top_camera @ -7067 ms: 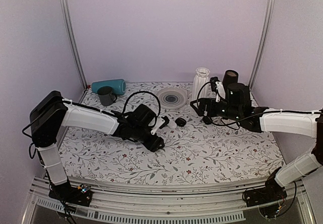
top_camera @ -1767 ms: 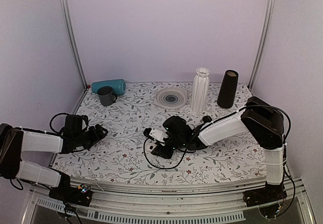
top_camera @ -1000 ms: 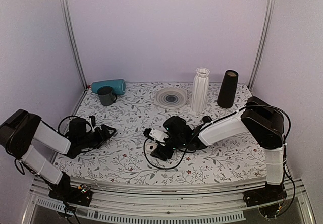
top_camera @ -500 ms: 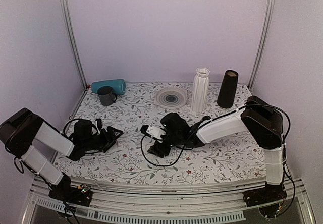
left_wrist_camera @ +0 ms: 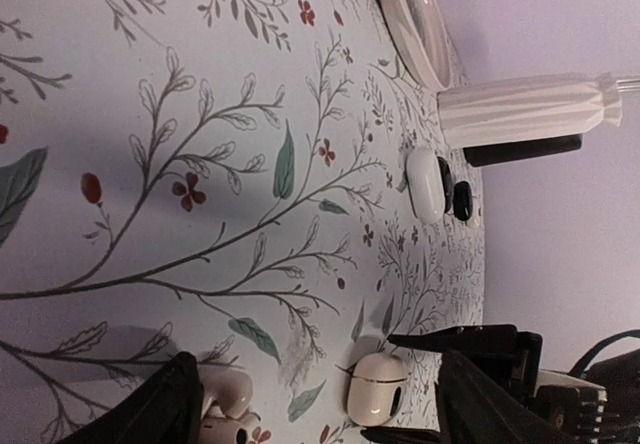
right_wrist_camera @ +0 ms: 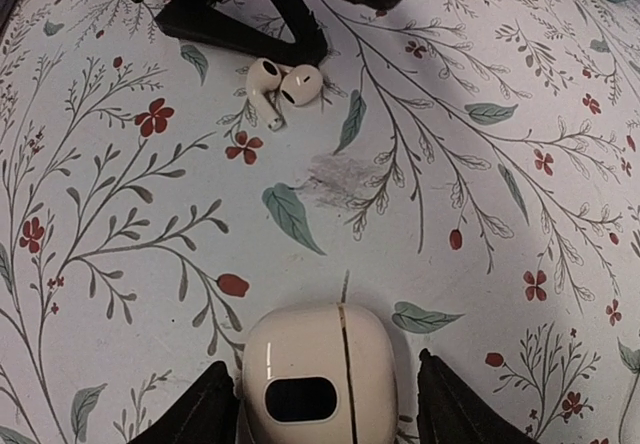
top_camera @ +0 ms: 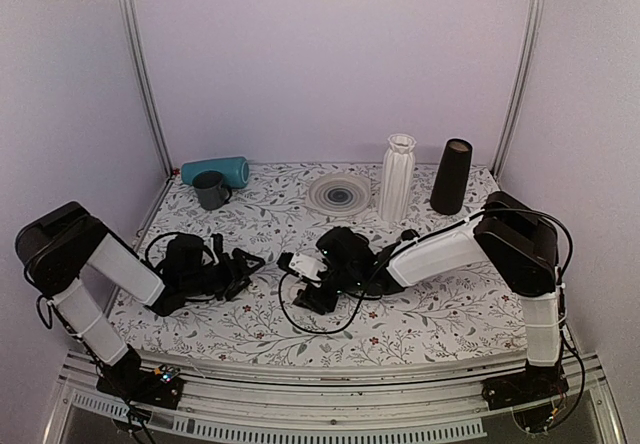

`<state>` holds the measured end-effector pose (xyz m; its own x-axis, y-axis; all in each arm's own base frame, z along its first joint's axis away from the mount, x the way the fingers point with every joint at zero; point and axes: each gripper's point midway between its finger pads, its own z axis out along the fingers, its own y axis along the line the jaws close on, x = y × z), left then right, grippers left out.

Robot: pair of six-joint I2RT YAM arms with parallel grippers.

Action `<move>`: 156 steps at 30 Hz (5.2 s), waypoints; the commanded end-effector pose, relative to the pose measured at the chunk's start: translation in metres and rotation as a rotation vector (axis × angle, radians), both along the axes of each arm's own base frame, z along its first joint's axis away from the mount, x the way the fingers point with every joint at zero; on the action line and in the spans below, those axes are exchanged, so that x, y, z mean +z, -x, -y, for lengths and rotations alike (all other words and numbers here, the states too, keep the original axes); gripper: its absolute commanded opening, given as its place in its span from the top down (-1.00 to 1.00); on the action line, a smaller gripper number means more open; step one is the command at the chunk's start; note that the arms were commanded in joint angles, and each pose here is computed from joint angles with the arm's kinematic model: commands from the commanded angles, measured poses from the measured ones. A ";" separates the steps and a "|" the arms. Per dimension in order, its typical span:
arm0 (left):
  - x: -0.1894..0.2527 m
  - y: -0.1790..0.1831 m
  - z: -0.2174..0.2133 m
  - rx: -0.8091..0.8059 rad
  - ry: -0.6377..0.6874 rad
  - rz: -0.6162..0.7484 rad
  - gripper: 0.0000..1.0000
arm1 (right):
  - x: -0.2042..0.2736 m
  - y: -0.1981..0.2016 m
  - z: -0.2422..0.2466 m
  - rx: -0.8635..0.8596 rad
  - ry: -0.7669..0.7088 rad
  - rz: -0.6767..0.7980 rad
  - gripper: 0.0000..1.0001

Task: Insert the wireless bluetooth earbuds into the charging case
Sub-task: Move the earbuds to the center of the board, then pick up the charging case from the center of the board, then pass from the right arm to the left, then open the charging case.

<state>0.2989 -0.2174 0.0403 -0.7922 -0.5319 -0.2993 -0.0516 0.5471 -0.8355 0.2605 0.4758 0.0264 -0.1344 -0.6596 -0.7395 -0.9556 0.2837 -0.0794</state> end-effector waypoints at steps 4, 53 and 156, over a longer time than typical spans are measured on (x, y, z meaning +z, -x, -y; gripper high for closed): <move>-0.031 0.012 0.016 -0.037 -0.039 -0.126 -0.63 | -0.014 0.009 0.003 0.000 0.025 -0.017 -0.12; 0.071 -0.033 0.062 -0.435 -0.068 0.219 -0.36 | 0.091 -0.025 0.047 -0.309 -0.199 0.201 0.20; 0.271 0.064 0.121 -0.816 0.178 0.996 1.00 | 0.312 0.002 0.076 -0.081 -0.758 -0.162 -0.75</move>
